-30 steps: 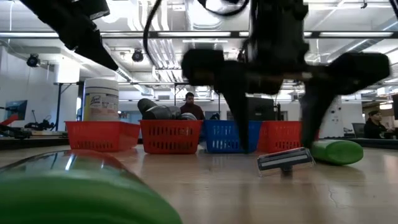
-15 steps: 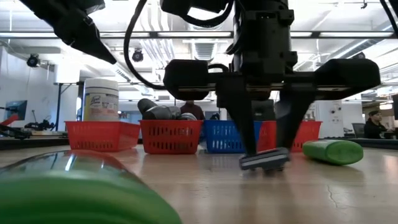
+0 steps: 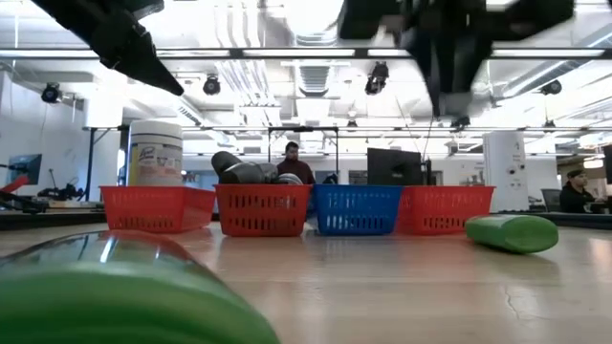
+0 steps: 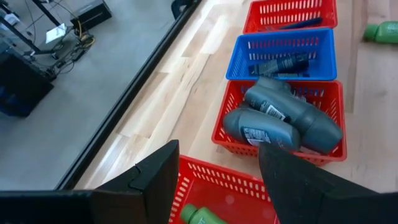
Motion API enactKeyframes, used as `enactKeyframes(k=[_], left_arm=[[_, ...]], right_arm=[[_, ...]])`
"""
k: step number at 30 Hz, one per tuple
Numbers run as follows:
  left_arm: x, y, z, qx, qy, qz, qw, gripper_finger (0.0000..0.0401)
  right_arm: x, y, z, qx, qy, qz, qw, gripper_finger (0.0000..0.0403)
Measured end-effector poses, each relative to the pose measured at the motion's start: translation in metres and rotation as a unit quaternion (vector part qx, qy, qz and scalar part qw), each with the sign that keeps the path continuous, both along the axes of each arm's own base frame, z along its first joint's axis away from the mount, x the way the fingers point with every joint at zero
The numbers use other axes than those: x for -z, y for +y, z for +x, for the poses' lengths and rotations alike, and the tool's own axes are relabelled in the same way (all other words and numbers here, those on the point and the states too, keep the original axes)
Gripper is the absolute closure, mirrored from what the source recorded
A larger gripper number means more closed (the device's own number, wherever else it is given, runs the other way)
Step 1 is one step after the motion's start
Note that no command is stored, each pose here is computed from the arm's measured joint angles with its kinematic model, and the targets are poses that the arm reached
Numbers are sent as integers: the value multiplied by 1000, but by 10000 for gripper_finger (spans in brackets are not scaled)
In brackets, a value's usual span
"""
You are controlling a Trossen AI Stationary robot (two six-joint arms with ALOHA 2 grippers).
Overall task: Pick & Place Travel size toiletries
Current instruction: Put the blue razor into the right red bin, then put the green shampoo into the left red bin
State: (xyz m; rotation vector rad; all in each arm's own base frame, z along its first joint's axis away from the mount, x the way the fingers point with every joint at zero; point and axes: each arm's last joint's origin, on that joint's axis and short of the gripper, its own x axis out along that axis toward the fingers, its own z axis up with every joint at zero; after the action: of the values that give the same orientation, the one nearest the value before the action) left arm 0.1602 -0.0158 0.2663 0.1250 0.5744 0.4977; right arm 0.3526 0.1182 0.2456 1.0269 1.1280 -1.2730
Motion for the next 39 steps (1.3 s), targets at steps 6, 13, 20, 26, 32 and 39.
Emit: enactKeyframes(k=[6, 13, 20, 26, 32, 39], left_arm=[[7, -1, 4, -1, -11, -2, 1000, 179], [8, -1, 5, -5, -14, -2, 1000, 179], [8, 0, 5, -14, -16, 3, 1000, 179], [8, 3, 5, -24, -15, 7, 1000, 179], [8, 4, 5, -28, -15, 7, 999, 179], [8, 4, 5, -15, -9, -1, 1000, 179]], right_arm=[[-29, -80, -34, -42, -3, -19, 999, 381], [18, -156, -50, -110, -54, 41, 992, 376], [47, -164, -66, -103, -12, 31, 994, 357], [38, -166, -62, -122, -45, 8, 991, 278], [13, -155, -54, -135, -70, 2, 988, 183], [-4, -61, -59, -60, -65, 51, 995, 136]])
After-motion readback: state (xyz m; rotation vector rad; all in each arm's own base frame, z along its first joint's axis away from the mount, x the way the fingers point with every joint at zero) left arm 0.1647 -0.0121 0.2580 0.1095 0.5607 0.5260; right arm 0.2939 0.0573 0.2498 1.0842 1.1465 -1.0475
